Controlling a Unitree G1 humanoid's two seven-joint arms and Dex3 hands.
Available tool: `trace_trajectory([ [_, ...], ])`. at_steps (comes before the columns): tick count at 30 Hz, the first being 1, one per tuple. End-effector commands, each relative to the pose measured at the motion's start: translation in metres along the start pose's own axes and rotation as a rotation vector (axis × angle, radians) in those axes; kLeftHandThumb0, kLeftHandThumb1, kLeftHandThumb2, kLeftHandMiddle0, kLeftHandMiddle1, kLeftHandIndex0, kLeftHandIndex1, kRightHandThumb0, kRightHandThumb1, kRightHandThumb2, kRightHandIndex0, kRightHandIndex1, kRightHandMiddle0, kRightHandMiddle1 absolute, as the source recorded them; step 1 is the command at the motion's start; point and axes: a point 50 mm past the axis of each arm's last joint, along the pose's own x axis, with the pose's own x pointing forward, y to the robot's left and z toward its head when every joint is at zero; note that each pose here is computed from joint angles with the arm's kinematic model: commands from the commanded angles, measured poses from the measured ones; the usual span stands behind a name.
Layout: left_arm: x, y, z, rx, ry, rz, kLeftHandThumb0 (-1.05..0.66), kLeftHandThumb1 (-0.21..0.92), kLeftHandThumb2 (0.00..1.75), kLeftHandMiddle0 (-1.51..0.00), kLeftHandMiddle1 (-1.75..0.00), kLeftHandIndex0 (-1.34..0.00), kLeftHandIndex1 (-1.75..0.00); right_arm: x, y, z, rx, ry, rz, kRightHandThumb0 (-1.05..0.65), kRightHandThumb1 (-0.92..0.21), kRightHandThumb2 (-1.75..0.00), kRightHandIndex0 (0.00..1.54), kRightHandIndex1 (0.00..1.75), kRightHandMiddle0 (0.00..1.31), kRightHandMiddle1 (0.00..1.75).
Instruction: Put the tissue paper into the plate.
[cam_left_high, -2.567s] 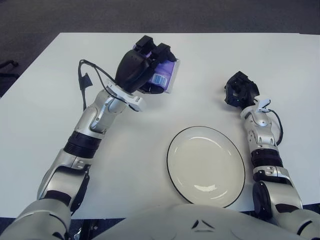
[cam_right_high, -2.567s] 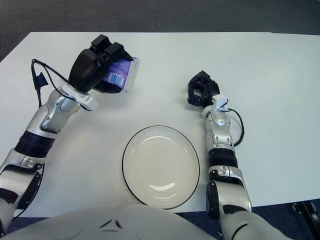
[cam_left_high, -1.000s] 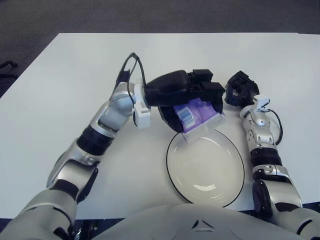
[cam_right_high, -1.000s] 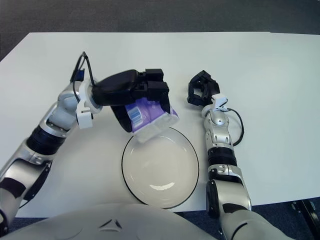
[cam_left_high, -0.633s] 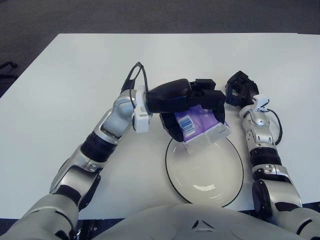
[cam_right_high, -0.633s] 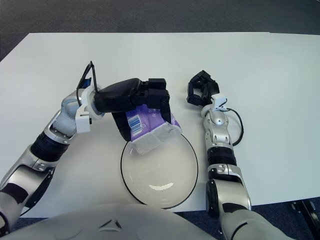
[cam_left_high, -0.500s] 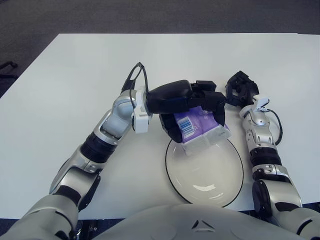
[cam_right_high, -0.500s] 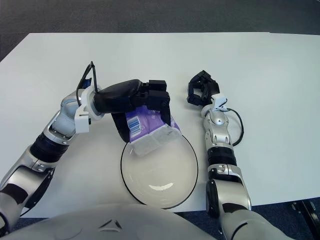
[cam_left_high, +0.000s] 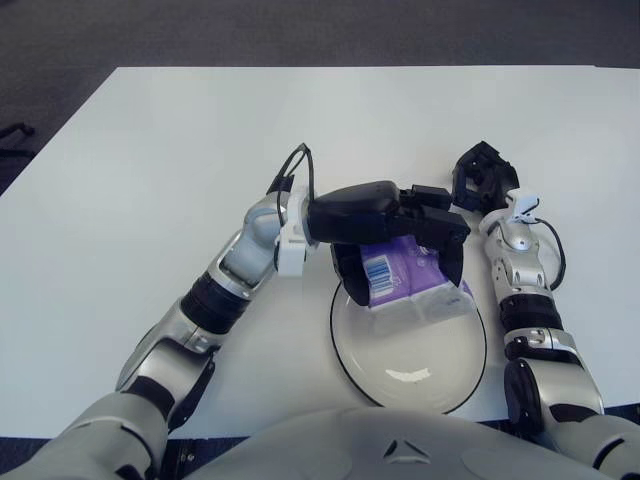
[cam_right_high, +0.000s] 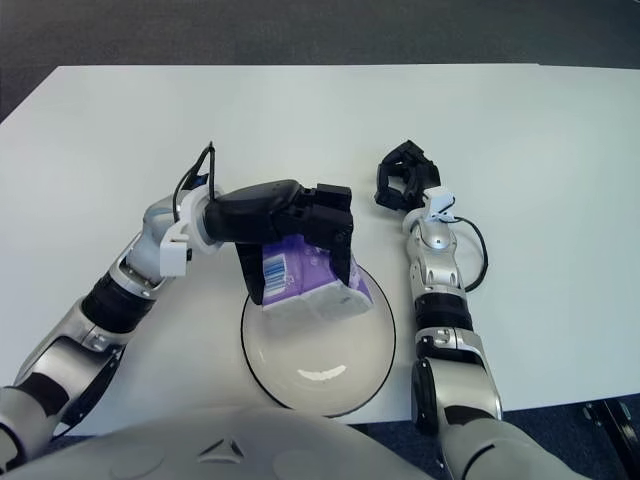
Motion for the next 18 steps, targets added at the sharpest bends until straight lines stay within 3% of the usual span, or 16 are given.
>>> trace_trajectory([
  [1,-0.0021,0.0068,0.0,0.01,0.011,-0.031,0.0,0.14,1.52,-0.63,-1.75,-0.62,-1.73,-0.0355,0.0017,-0.0575,0.053,0.24,-0.013,-0.45,-0.43,-1.18,1.27,1.75,0.53,1.75],
  [18,-0.007,0.0009,0.0033,-0.017,0.02,-0.045,-0.01,0.15,1.51,-0.62,-1.75,-0.61,-1.75,-0.0336,0.0037,-0.0577,0.08,0.234,0.038,-0.45,-0.41,-1.2,1.29,1.75,0.54,1.75],
])
